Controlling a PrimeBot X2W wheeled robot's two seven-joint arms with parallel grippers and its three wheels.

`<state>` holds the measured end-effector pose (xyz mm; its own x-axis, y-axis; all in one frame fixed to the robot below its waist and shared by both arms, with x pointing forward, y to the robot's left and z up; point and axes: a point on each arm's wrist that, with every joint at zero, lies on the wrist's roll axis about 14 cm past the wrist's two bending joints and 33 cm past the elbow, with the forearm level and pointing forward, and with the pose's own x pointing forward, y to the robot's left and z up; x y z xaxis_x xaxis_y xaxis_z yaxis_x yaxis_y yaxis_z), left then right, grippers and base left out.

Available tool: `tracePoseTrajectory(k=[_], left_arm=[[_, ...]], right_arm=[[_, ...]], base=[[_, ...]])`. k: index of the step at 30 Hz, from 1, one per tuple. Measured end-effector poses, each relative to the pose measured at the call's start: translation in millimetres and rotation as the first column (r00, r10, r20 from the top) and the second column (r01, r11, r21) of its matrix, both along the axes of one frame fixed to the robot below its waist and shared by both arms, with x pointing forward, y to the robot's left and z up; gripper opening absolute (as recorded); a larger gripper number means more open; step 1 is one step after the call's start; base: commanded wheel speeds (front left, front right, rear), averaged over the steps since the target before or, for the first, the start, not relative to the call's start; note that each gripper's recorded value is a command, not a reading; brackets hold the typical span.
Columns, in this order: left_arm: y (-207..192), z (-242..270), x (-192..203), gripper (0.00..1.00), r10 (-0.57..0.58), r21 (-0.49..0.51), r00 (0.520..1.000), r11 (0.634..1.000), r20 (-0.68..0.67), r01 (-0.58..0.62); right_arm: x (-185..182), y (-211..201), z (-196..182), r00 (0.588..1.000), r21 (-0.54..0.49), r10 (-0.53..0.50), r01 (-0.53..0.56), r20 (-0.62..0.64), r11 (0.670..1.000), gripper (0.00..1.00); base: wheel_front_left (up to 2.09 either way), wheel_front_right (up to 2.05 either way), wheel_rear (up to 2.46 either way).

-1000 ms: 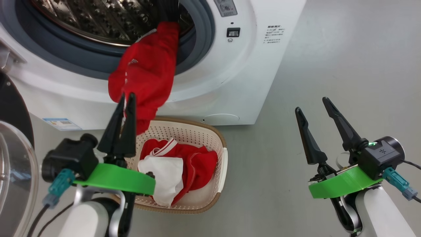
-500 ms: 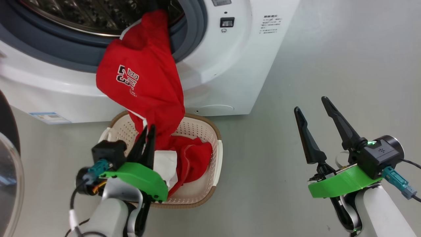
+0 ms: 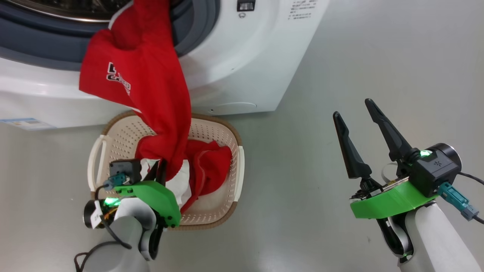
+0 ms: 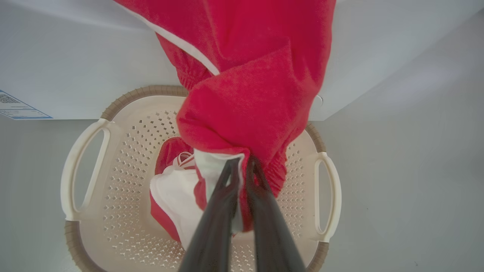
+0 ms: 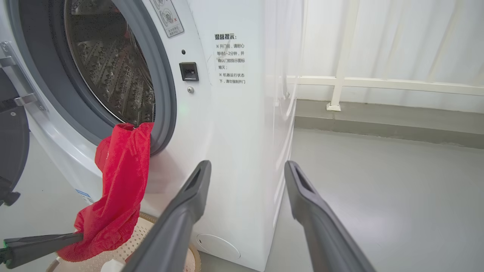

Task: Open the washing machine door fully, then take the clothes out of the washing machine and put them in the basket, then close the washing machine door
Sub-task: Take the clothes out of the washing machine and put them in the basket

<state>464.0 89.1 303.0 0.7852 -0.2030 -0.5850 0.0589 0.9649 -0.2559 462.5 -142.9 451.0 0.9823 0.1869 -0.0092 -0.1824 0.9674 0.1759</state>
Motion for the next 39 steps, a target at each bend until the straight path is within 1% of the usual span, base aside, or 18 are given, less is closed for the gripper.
tracePoseTrajectory(k=[5, 8, 13, 16, 24, 35, 39], left_arm=[[-1.4, -30.2, -5.4, 0.0, -0.032, 0.031, 0.996, 0.999, -0.084, 0.034], [-3.2, -44.2, -6.1, 0.0, -0.051, 0.046, 0.991, 0.997, -0.12, 0.057], [-3.8, -67.1, -11.9, 0.0, -0.089, 0.083, 0.978, 0.991, -0.187, 0.106], [-2.9, -80.3, -20.0, 0.0, -0.093, 0.092, 0.968, 0.989, -0.234, 0.118], [-3.7, -103.4, -38.6, 0.0, -0.098, 0.089, 0.938, 0.987, -0.333, 0.134], [-6.9, -125.7, -60.0, 0.0, -0.132, 0.089, 0.89, 0.978, -0.437, 0.189], [-6.8, -129.4, -61.5, 0.0, -0.126, 0.096, 0.888, 0.978, -0.443, 0.187]], right_arm=[[1.2, -4.6, -14.3, 0.999, -0.005, -0.012, 0.012, -0.034, 1.0, 1.0], [8.3, -6.4, -16.7, 0.999, -0.008, -0.015, 0.015, -0.031, 1.0, 1.0], [12.8, -8.8, -29.0, 0.998, -0.012, -0.02, 0.019, -0.055, 1.0, 1.0], [16.2, -10.1, -33.6, 0.998, -0.01, -0.023, 0.022, -0.062, 1.0, 1.0], [18.2, -12.1, -45.8, 0.996, -0.015, -0.026, 0.025, -0.086, 1.0, 1.0], [22.0, -13.3, -58.4, 0.994, -0.026, -0.02, 0.017, -0.108, 1.0, 1.0], [26.8, -10.3, -57.2, 0.995, -0.026, -0.009, 0.007, -0.099, 1.0, 1.0]], base=[[0.0, 0.0, 0.0], [0.0, 0.0, 0.0], [0.0, 0.0, 0.0], [0.0, 0.0, 0.0], [0.0, 0.0, 0.0], [0.0, 0.0, 0.0], [0.0, 0.0, 0.0]])
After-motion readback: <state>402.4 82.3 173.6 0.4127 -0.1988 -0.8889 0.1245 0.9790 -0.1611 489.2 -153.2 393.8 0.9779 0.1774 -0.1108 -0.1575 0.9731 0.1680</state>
